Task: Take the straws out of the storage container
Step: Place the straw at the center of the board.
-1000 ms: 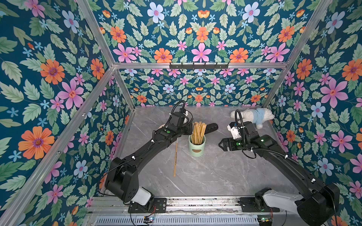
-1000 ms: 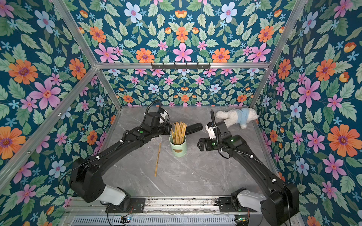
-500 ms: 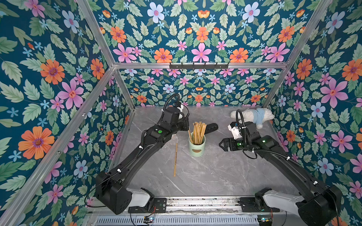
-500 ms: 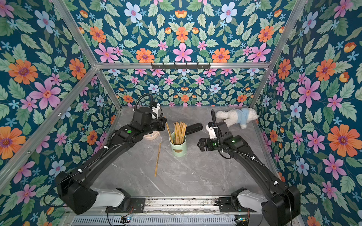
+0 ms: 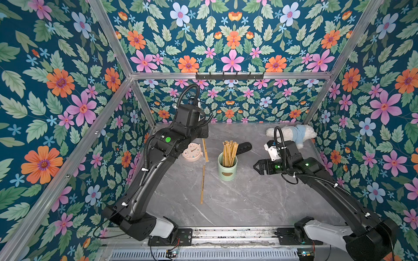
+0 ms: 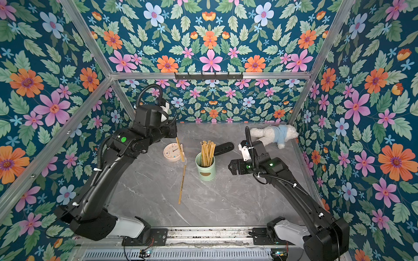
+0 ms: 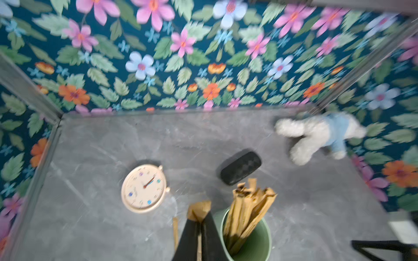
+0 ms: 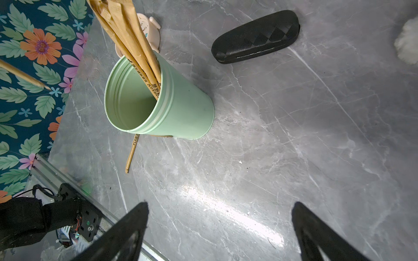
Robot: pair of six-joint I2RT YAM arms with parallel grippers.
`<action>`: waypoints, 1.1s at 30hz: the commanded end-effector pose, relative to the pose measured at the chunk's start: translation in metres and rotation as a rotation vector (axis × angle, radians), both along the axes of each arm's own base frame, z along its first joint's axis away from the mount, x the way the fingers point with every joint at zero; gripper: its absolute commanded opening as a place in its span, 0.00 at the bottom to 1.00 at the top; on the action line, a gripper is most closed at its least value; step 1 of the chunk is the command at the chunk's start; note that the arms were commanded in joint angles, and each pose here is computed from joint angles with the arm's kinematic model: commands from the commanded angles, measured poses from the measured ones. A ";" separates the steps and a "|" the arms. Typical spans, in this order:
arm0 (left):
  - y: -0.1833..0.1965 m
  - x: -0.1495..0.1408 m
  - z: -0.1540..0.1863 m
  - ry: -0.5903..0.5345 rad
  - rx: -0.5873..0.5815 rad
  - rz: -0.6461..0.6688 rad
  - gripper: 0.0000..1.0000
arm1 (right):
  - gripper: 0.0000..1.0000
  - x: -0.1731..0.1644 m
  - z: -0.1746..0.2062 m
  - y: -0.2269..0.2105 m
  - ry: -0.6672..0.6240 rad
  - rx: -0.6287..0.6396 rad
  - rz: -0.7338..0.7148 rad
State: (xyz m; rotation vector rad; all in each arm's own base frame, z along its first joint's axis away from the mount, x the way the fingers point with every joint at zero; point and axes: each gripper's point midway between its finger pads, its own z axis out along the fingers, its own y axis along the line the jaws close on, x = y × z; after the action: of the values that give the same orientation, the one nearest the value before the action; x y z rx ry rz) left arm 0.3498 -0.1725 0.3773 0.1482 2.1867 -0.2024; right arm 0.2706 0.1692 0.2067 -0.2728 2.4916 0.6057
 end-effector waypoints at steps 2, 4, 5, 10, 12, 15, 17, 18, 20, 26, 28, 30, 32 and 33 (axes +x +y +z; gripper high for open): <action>0.031 -0.024 -0.103 0.321 0.205 0.049 0.09 | 0.99 -0.001 0.001 0.004 0.000 0.013 0.015; 0.037 -0.028 -0.145 0.426 0.224 0.053 0.09 | 0.99 -0.001 0.001 0.004 0.002 0.014 0.016; 0.041 -0.031 -0.168 0.484 0.232 0.055 0.09 | 0.99 -0.001 0.001 0.004 0.000 0.016 0.017; 0.054 -0.037 -0.240 0.679 0.284 0.065 0.09 | 0.99 0.000 -0.002 0.005 0.009 0.013 0.020; 0.057 -0.035 -0.255 0.721 0.309 0.068 0.09 | 0.99 0.000 -0.003 0.005 0.013 0.009 0.017; 0.056 -0.029 -0.270 0.767 0.321 0.063 0.09 | 0.99 0.001 -0.004 0.005 0.013 0.007 0.017; 0.054 -0.025 -0.279 0.795 0.317 0.058 0.09 | 0.99 0.001 -0.005 0.005 0.014 0.006 0.019; 0.053 -0.024 -0.283 0.804 0.317 0.056 0.09 | 0.99 0.001 -0.005 0.005 0.015 0.006 0.017; 0.052 -0.021 -0.292 0.821 0.321 0.050 0.09 | 0.99 0.001 -0.006 0.005 0.018 0.005 0.019; 0.052 -0.016 -0.307 0.851 0.300 0.054 0.09 | 0.99 0.001 -0.005 0.006 0.017 0.010 0.023; 0.050 -0.015 -0.310 0.859 0.291 0.054 0.09 | 0.99 0.001 -0.005 0.006 0.018 0.011 0.022; 0.050 -0.013 -0.313 0.864 0.286 0.056 0.09 | 0.99 0.001 -0.006 0.006 0.019 0.011 0.023; 0.048 -0.011 -0.316 0.865 0.273 0.054 0.09 | 0.99 0.001 -0.006 0.006 0.019 0.010 0.023; 0.048 -0.010 -0.317 0.865 0.269 0.051 0.09 | 0.99 0.001 -0.006 0.006 0.020 0.011 0.023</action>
State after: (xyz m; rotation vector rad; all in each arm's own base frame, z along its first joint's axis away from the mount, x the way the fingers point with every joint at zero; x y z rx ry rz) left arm 0.3383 -0.1222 0.0606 0.1656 3.0699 0.1148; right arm 0.2707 0.1734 0.2004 -0.2826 2.5126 0.6261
